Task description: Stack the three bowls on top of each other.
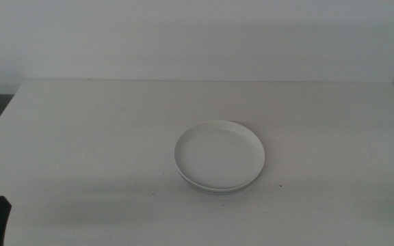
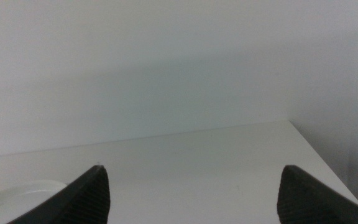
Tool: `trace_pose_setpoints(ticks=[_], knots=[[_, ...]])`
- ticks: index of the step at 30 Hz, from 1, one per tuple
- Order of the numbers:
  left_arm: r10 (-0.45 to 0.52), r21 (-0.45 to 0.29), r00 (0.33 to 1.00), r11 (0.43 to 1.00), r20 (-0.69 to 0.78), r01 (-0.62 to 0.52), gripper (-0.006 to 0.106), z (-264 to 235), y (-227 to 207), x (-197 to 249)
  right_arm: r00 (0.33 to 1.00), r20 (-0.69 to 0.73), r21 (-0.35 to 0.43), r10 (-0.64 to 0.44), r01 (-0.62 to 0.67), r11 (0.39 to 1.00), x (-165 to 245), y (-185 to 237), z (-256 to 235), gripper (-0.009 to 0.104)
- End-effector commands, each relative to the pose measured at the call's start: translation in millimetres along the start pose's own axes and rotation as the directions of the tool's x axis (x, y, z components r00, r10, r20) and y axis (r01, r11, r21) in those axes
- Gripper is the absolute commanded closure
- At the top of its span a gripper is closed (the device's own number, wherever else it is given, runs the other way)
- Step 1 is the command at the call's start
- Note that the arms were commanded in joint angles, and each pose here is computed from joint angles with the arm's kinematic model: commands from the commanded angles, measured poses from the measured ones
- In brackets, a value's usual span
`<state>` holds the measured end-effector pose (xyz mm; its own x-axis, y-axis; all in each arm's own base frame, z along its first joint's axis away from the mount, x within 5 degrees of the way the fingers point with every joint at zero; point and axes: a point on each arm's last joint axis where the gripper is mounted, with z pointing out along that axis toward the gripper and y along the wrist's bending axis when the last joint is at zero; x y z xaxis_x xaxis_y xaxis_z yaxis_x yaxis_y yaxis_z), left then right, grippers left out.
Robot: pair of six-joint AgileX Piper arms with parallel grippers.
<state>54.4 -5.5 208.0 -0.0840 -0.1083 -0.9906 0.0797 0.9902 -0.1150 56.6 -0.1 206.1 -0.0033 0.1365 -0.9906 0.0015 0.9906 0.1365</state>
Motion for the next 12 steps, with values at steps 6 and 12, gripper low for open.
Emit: trace_pose_setpoints(ticks=[6, 12], knots=[[0.016, -0.005, 1.000, 1.000, 0.014, -0.016, 0.007, 0.0, 0.5, -0.1, 1.000, 0.012, 0.004, -0.012, 0.011, 1.000, 0.0, -0.4, -0.2, 0.002], [0.039, -0.009, 0.999, 0.999, 0.014, -0.039, 0.007, 0.0, 0.8, -0.2, 1.000, 0.012, 0.004, -0.012, 0.011, 1.000, 0.0, -0.4, -0.2, 0.002]])
